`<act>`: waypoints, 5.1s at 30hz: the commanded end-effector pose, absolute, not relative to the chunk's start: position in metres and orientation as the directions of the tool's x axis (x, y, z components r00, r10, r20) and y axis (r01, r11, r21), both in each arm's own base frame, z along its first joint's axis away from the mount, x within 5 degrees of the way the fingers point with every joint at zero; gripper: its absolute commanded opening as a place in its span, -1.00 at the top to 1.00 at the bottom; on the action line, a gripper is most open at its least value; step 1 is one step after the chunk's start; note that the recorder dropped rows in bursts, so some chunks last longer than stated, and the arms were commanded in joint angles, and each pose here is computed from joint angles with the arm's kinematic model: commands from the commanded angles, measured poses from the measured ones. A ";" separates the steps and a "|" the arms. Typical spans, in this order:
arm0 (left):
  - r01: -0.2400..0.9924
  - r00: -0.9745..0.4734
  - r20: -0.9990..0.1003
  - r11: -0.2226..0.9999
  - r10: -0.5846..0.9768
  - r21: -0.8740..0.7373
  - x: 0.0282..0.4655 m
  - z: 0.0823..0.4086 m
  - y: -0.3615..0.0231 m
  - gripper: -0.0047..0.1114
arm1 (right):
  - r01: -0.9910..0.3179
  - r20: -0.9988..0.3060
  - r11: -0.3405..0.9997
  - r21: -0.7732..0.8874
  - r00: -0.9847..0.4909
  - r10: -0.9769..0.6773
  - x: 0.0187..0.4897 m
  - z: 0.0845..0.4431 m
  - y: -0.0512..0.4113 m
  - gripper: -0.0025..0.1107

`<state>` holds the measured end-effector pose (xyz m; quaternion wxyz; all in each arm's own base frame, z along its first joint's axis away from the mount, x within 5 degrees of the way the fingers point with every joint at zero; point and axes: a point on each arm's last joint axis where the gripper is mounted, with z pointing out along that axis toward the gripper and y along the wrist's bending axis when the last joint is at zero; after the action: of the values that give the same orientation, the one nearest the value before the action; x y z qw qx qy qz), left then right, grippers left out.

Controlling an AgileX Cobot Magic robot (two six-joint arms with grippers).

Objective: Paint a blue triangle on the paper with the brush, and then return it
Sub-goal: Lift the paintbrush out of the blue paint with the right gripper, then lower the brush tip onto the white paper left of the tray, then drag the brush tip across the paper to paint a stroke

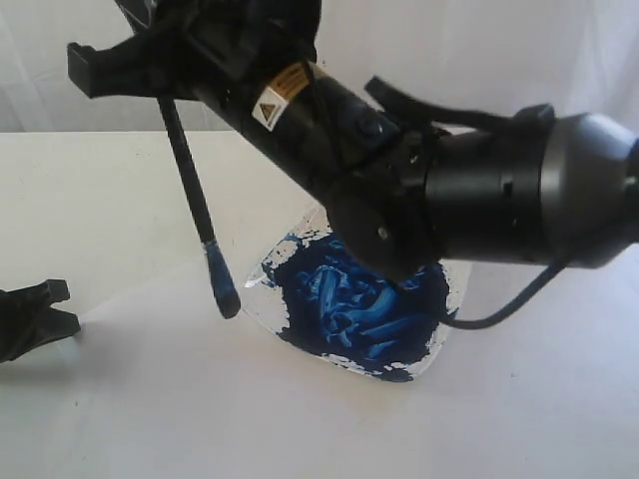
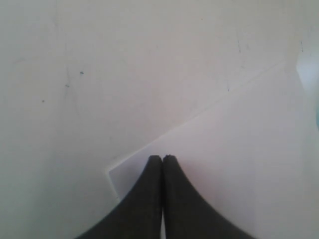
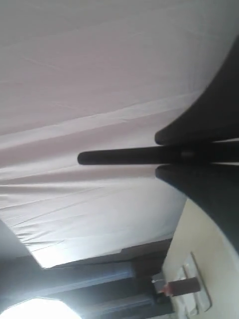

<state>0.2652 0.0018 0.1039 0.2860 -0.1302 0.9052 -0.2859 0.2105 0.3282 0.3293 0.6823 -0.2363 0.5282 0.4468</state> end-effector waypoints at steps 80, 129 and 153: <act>-0.146 -0.819 -0.424 0.856 -0.386 -0.497 0.262 0.094 0.011 0.92 | -0.717 -0.649 0.203 0.667 -0.426 0.630 0.298 0.168 0.404 0.96; -0.146 -0.819 -0.424 0.856 -0.386 -0.497 0.262 0.094 0.011 0.92 | -0.694 -0.695 0.266 0.669 -0.457 0.555 0.311 0.158 0.397 0.96; -0.143 -0.821 -0.424 0.857 -0.383 -0.496 0.261 0.094 0.011 0.92 | -0.693 -0.730 0.346 0.632 -0.384 0.565 0.357 0.157 0.356 0.96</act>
<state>0.2652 0.0020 0.1042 0.2864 -0.1303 0.9055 -0.2848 0.3513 0.3623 0.1553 0.5465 -0.0524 0.6100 0.5713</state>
